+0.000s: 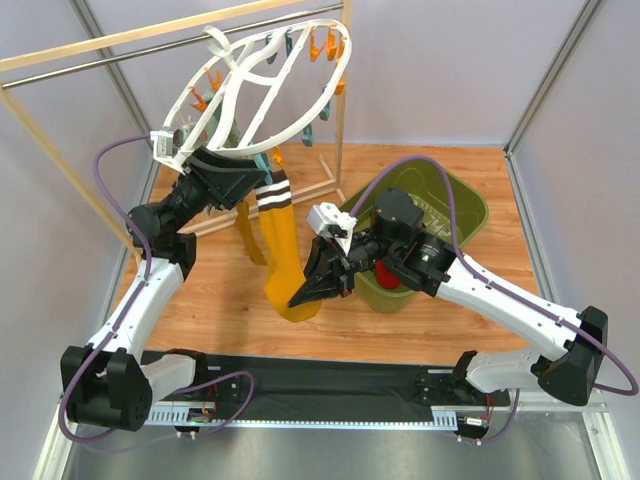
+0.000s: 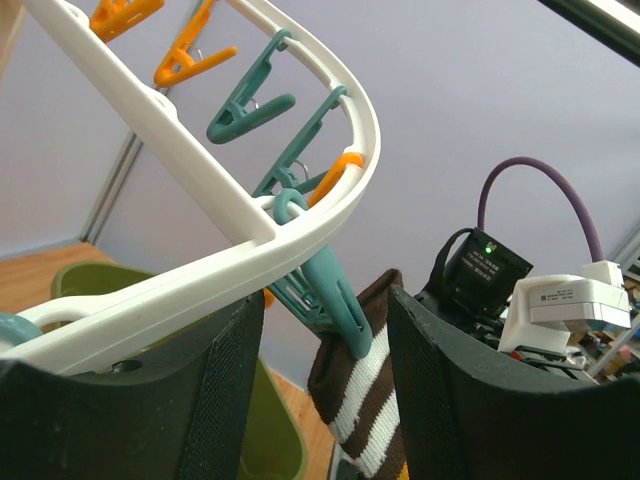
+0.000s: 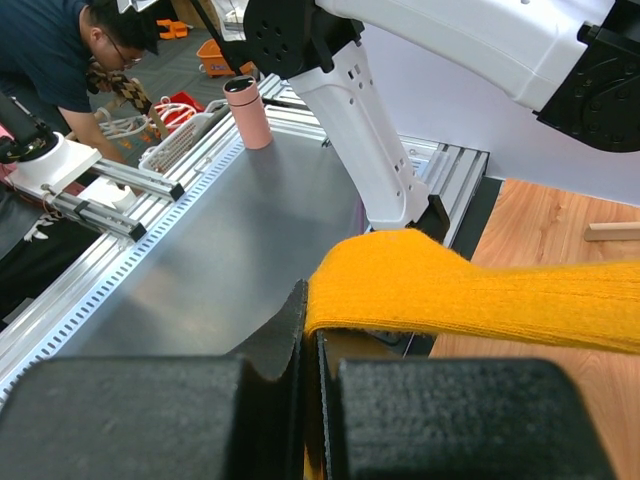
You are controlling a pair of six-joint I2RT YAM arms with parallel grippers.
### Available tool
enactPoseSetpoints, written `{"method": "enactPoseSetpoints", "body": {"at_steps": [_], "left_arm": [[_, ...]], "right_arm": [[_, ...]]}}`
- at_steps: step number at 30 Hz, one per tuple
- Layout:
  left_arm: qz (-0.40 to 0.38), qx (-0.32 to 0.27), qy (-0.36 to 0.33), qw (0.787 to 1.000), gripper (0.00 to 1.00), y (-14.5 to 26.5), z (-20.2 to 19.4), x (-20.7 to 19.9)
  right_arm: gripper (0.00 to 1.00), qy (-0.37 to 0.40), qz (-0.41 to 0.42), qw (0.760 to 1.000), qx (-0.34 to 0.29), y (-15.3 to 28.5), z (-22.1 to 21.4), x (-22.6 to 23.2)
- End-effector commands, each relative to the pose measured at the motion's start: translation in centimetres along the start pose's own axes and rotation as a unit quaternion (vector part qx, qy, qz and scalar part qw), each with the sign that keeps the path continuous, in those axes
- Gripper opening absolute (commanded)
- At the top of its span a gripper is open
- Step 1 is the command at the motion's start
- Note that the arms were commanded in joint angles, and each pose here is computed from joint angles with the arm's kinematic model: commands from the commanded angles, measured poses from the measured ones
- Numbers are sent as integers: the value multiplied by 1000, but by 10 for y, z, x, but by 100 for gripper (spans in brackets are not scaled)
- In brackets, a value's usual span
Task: Remove the socks clipped to the hanger
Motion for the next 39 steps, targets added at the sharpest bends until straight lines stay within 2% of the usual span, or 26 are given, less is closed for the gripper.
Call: {"method": "enactPoseSetpoints", "body": {"at_steps": [1, 6, 9, 12, 15, 20, 21, 23, 24, 27, 33, 34, 35, 37, 39], "left_arm": [[-43, -27, -45, 998, 59, -5, 13, -23], [-42, -29, -45, 998, 49, -8, 17, -26], [-41, -27, -44, 998, 38, -8, 17, -26], [-45, -27, -43, 998, 20, -9, 18, -28], [-48, -25, -40, 998, 12, -10, 19, -29], [-47, -22, -40, 998, 9, -10, 19, -30], [-46, -22, -41, 998, 10, -9, 18, -29], [-43, -22, -42, 998, 18, -8, 17, -28], [-42, -23, -44, 998, 28, -8, 17, -29], [-21, -23, -50, 998, 48, -6, 16, -27], [29, -26, -60, 997, 54, 0, 13, -29], [60, -21, -42, 997, 54, 2, 11, -25], [74, -17, -56, 996, 55, 3, 11, -23], [114, -14, -49, 992, 61, 8, 10, -27], [130, -9, -78, 988, 64, 12, 10, -33]], "right_arm": [[0, 26, 18, 999, -8, 3, 17, 13], [0, 27, 20, 999, -7, 2, 16, 14], [0, 26, 22, 999, -7, 1, 15, 15], [0, 27, 20, 999, -6, 0, 15, 14], [0, 27, 17, 999, -6, 0, 15, 14], [0, 29, 15, 999, -6, 0, 16, 14], [0, 29, 15, 999, -6, 0, 16, 14], [0, 30, 13, 999, -6, 1, 16, 14], [0, 30, 14, 999, -6, 0, 15, 14], [0, 40, 12, 999, -8, 1, 19, 15], [0, 45, -1, 999, -8, 6, 23, 22], [0, 48, -3, 999, -9, 7, 24, 23], [0, 50, -7, 999, -10, 8, 25, 24], [0, 50, -25, 998, -10, 8, 26, 22], [0, 49, -62, 997, -10, 9, 26, 17]]}}
Point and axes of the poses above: each gripper's point midway between its finger pads, its own y axis back along the fingers, its own x axis along the line the jaws close on, z = x × y, the point moved 9 cm from there along y, back along the fingers, and after that the axes turned 7 degrees about y, right-handed, at the moved point
